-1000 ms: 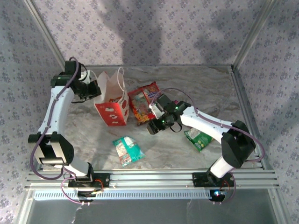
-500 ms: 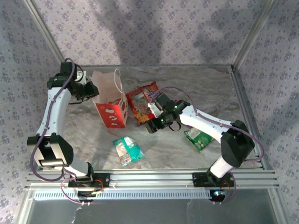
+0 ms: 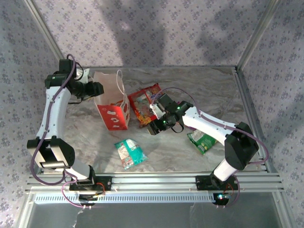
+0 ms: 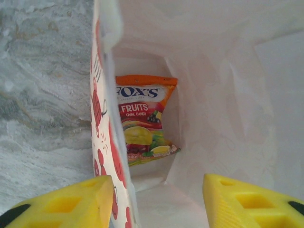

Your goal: Place the snacks into the paper bag

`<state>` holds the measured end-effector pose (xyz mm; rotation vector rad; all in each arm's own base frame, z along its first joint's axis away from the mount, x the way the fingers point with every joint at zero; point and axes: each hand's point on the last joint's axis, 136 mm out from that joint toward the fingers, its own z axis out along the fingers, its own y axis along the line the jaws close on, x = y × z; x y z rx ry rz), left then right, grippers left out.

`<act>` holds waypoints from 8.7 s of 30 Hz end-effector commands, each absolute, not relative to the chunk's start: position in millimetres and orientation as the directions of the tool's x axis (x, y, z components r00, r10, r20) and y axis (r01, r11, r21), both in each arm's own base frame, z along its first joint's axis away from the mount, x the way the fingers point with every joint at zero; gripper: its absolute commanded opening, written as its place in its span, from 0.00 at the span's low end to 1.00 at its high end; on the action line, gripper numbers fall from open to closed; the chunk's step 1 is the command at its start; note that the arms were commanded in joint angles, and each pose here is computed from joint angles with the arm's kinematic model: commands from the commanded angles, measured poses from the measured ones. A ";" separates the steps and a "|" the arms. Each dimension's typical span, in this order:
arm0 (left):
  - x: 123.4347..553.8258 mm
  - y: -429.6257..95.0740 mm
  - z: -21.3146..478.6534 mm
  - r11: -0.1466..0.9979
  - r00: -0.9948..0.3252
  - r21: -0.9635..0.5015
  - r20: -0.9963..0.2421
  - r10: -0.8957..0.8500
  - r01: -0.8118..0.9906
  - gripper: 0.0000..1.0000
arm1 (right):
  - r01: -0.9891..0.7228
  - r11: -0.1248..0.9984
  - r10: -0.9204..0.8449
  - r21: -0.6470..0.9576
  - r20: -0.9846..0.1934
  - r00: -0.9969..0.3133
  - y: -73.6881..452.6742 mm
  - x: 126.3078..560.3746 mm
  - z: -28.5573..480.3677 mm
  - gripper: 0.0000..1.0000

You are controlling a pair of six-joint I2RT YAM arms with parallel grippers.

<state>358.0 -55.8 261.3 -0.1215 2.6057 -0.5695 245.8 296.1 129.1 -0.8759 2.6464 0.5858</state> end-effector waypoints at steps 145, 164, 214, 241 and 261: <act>354.6 -56.3 263.8 0.850 -0.813 -0.490 -0.565 -0.140 0.194 0.07 | -0.689 0.567 -0.722 0.451 -0.130 -0.680 376.9 159.8 50.8 0.65; 353.5 -59.2 266.7 0.847 -0.806 -0.492 -0.574 -0.140 0.203 0.07 | -0.699 0.603 -0.692 0.385 -0.182 -0.698 379.8 171.1 67.6 0.31; 351.5 -57.2 263.6 0.845 -0.821 -0.513 -0.540 -0.183 0.149 0.09 | -0.761 0.623 -0.732 0.184 -0.208 -0.649 359.8 177.8 72.6 0.00; 361.1 -57.5 278.8 0.860 -0.809 -0.498 -0.547 -0.213 0.110 0.10 | -0.729 0.677 -0.574 0.101 -0.547 -0.609 320.8 257.4 267.6 0.00; 366.4 -56.8 266.3 0.861 -0.830 -0.501 -0.514 -0.218 0.084 0.10 | -0.743 0.668 -0.378 0.045 -0.839 -0.391 301.8 289.4 419.2 0.00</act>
